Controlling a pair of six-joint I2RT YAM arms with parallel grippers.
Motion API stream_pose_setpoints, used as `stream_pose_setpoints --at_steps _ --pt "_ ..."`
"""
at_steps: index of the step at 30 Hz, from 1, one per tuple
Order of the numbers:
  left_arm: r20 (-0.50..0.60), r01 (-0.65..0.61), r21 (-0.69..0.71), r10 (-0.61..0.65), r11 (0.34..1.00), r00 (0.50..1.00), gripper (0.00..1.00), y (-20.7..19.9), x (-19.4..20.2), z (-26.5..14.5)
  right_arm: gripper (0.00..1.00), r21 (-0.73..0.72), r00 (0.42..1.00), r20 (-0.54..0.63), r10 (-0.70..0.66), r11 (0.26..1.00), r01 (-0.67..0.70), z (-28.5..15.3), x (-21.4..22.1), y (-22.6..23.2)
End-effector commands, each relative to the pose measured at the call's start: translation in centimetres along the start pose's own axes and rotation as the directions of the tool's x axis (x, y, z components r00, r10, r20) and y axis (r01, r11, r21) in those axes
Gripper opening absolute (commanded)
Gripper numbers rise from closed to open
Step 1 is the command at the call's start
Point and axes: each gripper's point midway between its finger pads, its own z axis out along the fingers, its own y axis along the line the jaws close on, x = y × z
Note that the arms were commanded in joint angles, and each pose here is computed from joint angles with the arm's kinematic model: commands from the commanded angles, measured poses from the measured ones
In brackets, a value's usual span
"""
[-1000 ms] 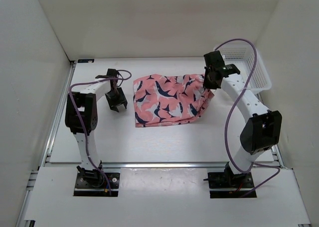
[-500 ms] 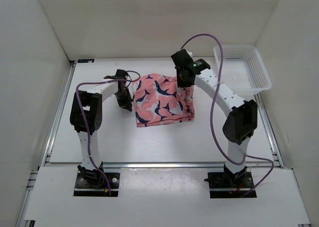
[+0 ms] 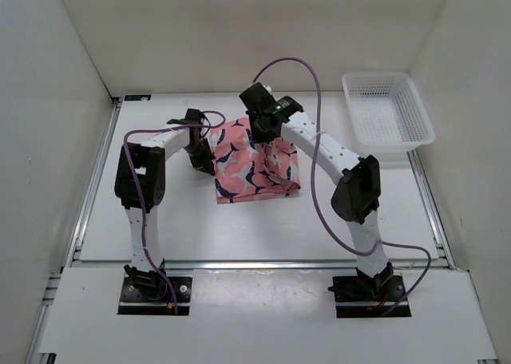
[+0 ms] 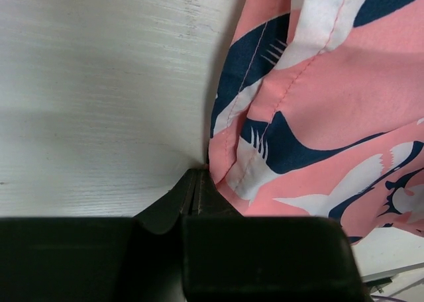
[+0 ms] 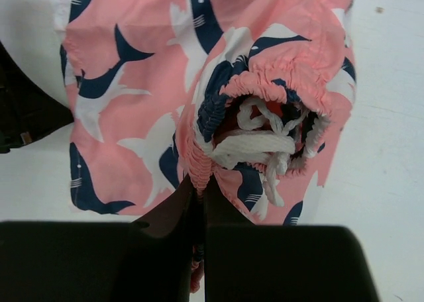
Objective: Fold and stack the shorts
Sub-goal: Fold the shorts
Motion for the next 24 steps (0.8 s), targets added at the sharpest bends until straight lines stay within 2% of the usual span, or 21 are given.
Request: stream_pose_setpoints --at_steps 1,11,19,20,21,22,24 --pt "-0.001 -0.008 -0.017 0.008 1.0 1.0 0.1 0.4 -0.2 1.4 0.0 -0.083 1.0 0.017 0.003 0.997 -0.002 -0.1 -0.8 3.1" --pt "-0.001 -0.008 -0.017 0.008 1.0 1.0 0.1 0.4 -0.2 1.4 0.0 -0.172 1.0 -0.023 0.011 0.985 -0.015 1.6 0.4 6.8" --pt "-0.001 -0.008 -0.017 0.008 1.0 1.0 0.1 0.4 -0.2 1.4 0.0 -0.274 0.999 -0.025 0.036 0.961 -0.041 2.7 -0.4 9.6" --pt "-0.001 -0.008 -0.017 0.008 1.0 1.0 0.1 0.4 -0.2 1.4 0.05 -0.286 0.999 -0.044 0.03 0.957 -0.041 3.1 0.1 9.9" --pt "-0.001 -0.008 -0.017 0.008 1.0 1.0 0.1 0.4 -0.2 1.4 0.14 -0.32 0.999 -0.03 0.035 0.947 -0.043 3.0 -0.4 10.6" --pt "-0.001 -0.008 -0.017 0.008 1.0 1.0 0.1 0.4 -0.2 1.4 0.36 -0.352 0.999 -0.012 0.041 0.935 -0.043 2.2 -1.0 11.1" --pt "-0.001 -0.008 -0.017 0.008 1.0 1.0 0.1 0.4 -0.2 1.4 0.54 -0.396 0.999 0.011 0.049 0.917 -0.04 1.8 -1.3 11.7"
